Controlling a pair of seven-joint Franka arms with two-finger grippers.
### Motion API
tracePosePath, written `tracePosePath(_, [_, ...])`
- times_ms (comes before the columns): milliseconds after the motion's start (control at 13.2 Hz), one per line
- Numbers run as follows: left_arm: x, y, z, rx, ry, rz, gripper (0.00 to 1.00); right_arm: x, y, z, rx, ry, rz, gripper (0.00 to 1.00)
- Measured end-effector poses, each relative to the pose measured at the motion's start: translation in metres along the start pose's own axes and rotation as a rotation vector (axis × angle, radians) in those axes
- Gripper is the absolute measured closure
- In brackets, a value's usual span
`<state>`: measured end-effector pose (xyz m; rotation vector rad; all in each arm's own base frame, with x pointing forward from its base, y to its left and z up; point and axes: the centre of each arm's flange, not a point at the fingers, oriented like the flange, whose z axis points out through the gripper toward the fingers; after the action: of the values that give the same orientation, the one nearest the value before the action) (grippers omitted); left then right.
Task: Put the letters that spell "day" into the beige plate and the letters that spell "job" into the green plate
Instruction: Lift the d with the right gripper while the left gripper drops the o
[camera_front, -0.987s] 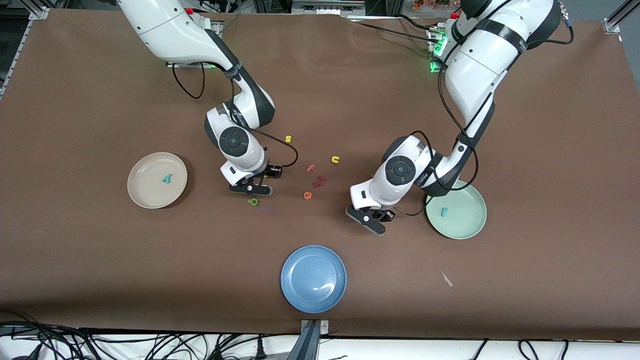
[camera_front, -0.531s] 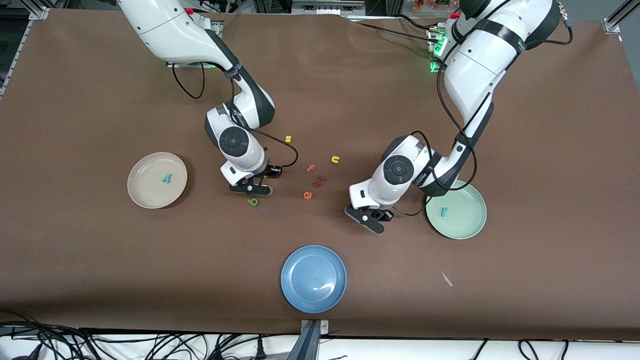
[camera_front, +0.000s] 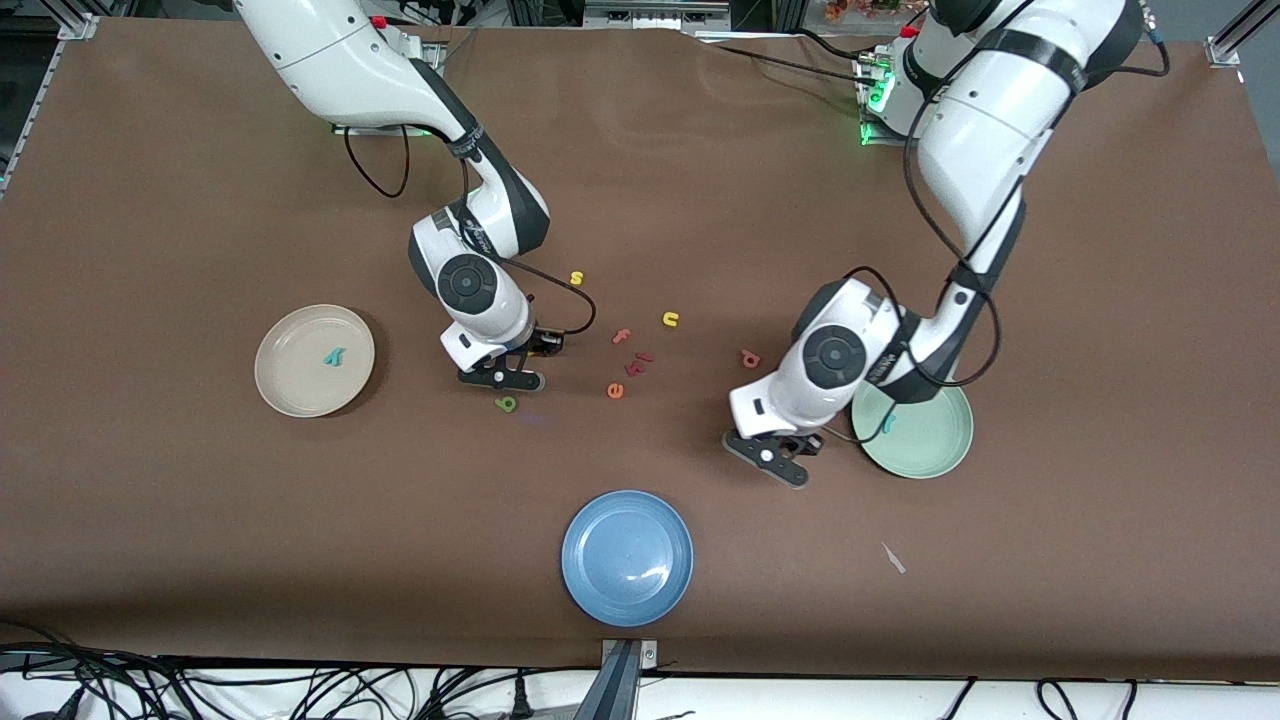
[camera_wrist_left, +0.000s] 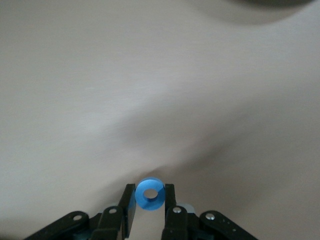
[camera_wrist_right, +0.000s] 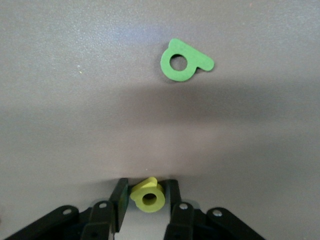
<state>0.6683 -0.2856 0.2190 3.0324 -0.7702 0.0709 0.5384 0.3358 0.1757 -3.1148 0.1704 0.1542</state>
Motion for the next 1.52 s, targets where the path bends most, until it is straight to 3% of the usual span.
tracePosePath(379, [-0.03,-0.083,-0.036,0.029,-0.145,0.015,0.75,0.001,0.001,0.0,-0.002,0.0,0.002,0.66])
tracePosePath(683, [-0.08,-0.17,-0.007,-0.02,-0.222,0.099,0.75,0.001,0.001,-0.001,-0.002,-0.001,0.002,0.68])
tracePosePath(987, [-0.105,-0.174,0.019,-0.05,-0.266,0.107,0.75,0.001,0.001,-0.001,-0.001,0.0,0.002,0.68])
tracePosePath(1214, [-0.104,-0.167,0.02,-0.055,-0.268,0.117,0.52,0.006,0.002,-0.005,0.003,0.01,0.006,0.68])
tracePosePath(1518, [-0.088,-0.146,-0.011,-0.049,-0.22,0.139,0.08,0.021,0.014,-0.029,-0.02,0.008,0.01,0.68])
